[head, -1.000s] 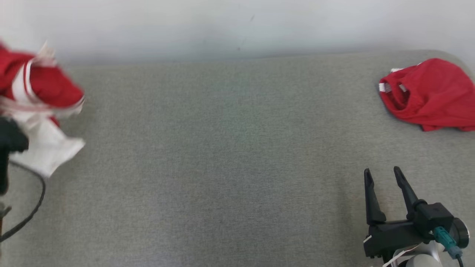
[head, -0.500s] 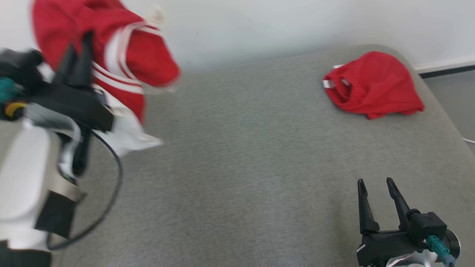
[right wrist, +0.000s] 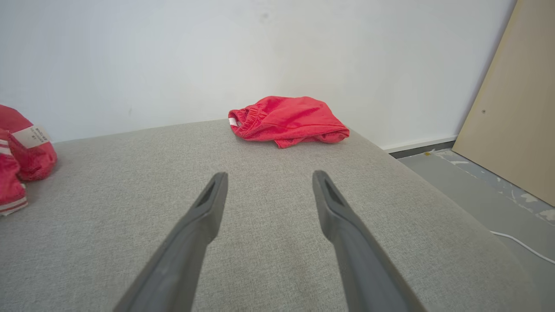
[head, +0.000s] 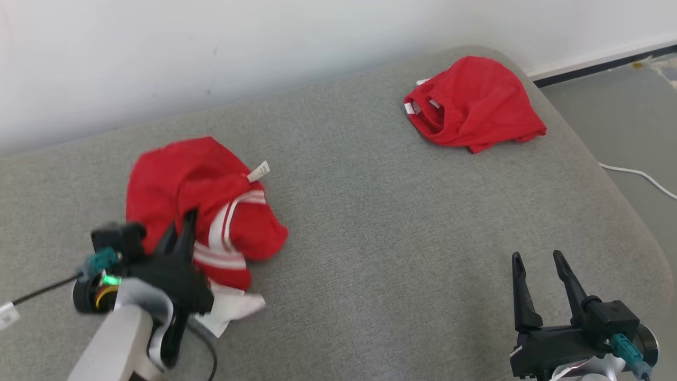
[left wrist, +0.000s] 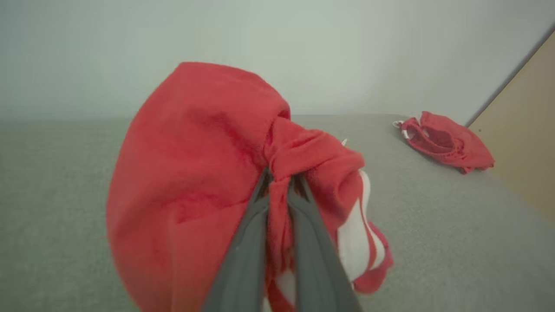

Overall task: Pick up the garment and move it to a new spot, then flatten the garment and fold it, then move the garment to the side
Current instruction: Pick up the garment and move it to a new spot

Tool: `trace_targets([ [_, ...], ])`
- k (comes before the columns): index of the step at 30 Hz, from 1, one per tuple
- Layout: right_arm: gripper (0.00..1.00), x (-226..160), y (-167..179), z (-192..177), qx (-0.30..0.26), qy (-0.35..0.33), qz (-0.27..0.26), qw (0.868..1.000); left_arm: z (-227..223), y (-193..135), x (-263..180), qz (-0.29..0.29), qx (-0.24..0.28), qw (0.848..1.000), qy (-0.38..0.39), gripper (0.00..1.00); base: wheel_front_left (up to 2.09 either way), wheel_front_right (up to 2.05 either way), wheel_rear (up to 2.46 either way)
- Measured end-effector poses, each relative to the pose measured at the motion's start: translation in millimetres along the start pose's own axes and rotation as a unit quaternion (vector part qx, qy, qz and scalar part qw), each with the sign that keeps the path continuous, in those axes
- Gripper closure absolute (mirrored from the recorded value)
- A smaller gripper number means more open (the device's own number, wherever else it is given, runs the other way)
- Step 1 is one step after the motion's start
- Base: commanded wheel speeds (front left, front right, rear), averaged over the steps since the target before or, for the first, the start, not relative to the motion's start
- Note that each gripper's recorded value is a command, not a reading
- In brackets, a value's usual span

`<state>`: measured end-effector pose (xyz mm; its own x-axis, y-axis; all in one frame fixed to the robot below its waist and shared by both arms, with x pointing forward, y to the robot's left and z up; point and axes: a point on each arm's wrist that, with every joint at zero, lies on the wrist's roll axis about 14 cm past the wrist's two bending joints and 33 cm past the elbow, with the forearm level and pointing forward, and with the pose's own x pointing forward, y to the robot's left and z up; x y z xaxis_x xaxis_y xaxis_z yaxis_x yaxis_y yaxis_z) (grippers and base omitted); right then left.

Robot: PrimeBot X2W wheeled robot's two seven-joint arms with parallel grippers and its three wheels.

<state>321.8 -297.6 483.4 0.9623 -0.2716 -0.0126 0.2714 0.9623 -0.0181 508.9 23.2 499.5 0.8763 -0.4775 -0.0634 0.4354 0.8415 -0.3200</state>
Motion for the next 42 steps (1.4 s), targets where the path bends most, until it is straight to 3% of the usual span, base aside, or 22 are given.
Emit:
trace_targets([
  [2, 0.0, 1.2, 1.1, -1.7, -0.001, 0.003, 0.002, 1.0, -22.4, 11.1, -6.1, 0.011, 0.012, 0.999, 0.031, 1.0, 0.0, 0.0, 0.0],
  [3, 0.0, 2.0, 2.7, -2.0, -0.001, 0.003, 0.004, 1.0, -30.0, 16.7, -9.5, 0.02, 0.009, 0.999, 0.039, 0.6, 0.0, 0.0, 0.0],
  [4, 0.0, 3.0, 4.7, -1.6, 0.0, 0.003, 0.006, 1.0, -35.7, 18.9, -12.4, 0.023, 0.013, 0.999, 0.045, 0.0, 0.0, 0.0, 0.0],
  [9, 0.0, 2.8, 8.6, 1.0, 0.002, -0.003, 0.014, 1.0, -25.3, 13.8, -17.4, 0.02, 0.014, 1.0, 0.014, 0.0, 0.0, 0.0, 0.0],
  [15, 0.0, -4.0, 11.1, 10.9, 0.009, -0.021, 0.022, 0.999, 29.4, 8.8, -29.5, 0.018, 0.049, 0.997, -0.062, 0.0, 0.0, 0.0, 0.0],
  [25, 0.0, 3.1, 40.1, 45.0, 0.025, -0.077, 0.065, 0.995, 104.3, 31.7, -97.3, 0.072, 0.16, 0.969, -0.173, 0.0, 0.0, 0.0, 0.0],
  [35, 0.0, 4.6, 56.9, 53.4, 0.031, -0.091, 0.089, 0.991, 89.5, 72.3, -169.3, 0.154, 0.198, 0.954, -0.164, 0.0, 0.0, 0.0, 0.0],
  [42, 0.0, 3.2, 60.5, 51.4, 0.03, -0.088, 0.095, 0.991, 72.7, 80.3, -195.8, 0.169, 0.186, 0.956, -0.149, 0.0, 0.0, 0.0, 0.0],
])
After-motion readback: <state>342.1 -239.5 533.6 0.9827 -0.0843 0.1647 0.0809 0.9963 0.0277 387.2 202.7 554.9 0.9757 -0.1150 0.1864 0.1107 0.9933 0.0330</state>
